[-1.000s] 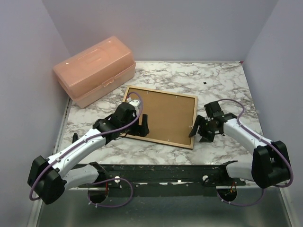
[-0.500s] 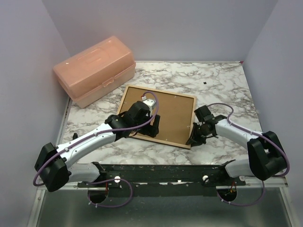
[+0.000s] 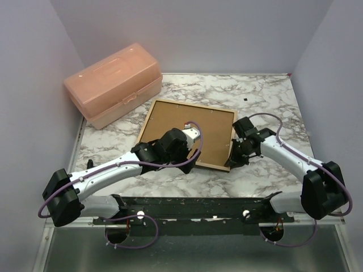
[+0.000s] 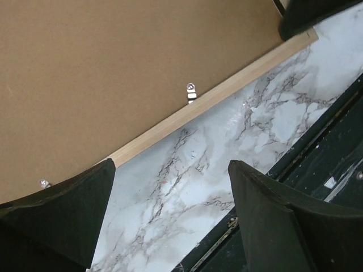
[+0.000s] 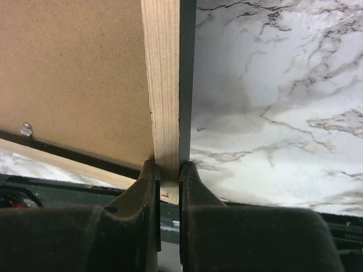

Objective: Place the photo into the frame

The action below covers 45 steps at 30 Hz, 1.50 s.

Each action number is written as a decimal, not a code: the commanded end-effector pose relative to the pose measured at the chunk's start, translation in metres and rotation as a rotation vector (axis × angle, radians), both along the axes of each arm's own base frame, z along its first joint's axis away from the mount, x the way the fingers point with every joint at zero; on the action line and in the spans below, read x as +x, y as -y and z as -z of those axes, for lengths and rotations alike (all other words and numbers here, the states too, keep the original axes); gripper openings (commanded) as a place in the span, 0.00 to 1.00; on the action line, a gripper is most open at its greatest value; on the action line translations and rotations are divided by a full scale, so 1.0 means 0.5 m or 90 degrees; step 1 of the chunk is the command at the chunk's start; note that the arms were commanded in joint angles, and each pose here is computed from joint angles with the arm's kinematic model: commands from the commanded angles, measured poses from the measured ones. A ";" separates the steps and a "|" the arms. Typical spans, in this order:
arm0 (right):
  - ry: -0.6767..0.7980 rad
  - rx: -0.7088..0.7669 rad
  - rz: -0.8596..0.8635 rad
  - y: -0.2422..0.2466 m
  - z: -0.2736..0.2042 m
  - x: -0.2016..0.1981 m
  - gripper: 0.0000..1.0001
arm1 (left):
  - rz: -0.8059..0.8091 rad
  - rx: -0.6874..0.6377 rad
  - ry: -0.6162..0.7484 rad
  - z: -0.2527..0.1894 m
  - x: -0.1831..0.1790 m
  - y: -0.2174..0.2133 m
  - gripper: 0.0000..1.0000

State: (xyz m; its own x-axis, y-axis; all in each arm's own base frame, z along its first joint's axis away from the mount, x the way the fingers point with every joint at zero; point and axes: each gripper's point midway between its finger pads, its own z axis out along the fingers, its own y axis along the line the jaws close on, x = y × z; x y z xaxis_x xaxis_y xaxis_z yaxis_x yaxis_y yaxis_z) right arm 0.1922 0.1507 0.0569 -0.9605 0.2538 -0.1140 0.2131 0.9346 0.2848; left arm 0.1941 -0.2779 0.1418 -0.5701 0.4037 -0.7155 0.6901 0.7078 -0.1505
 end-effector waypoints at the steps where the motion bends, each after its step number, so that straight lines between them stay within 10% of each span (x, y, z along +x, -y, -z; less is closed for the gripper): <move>1: 0.053 0.068 -0.028 -0.033 -0.105 0.023 0.00 | 0.088 0.008 0.089 -0.028 -0.008 0.020 0.85; 23: 0.121 0.224 -0.093 -0.102 -0.322 0.019 0.00 | 0.009 0.311 0.384 -0.038 0.073 -0.013 0.78; 36: 0.144 0.186 -0.074 -0.083 -0.310 0.035 0.05 | -0.022 0.395 0.444 -0.058 0.081 -0.017 0.38; 45: 0.329 0.143 -0.061 -0.048 -0.415 0.093 0.79 | -0.007 0.361 0.432 -0.101 0.063 -0.034 0.31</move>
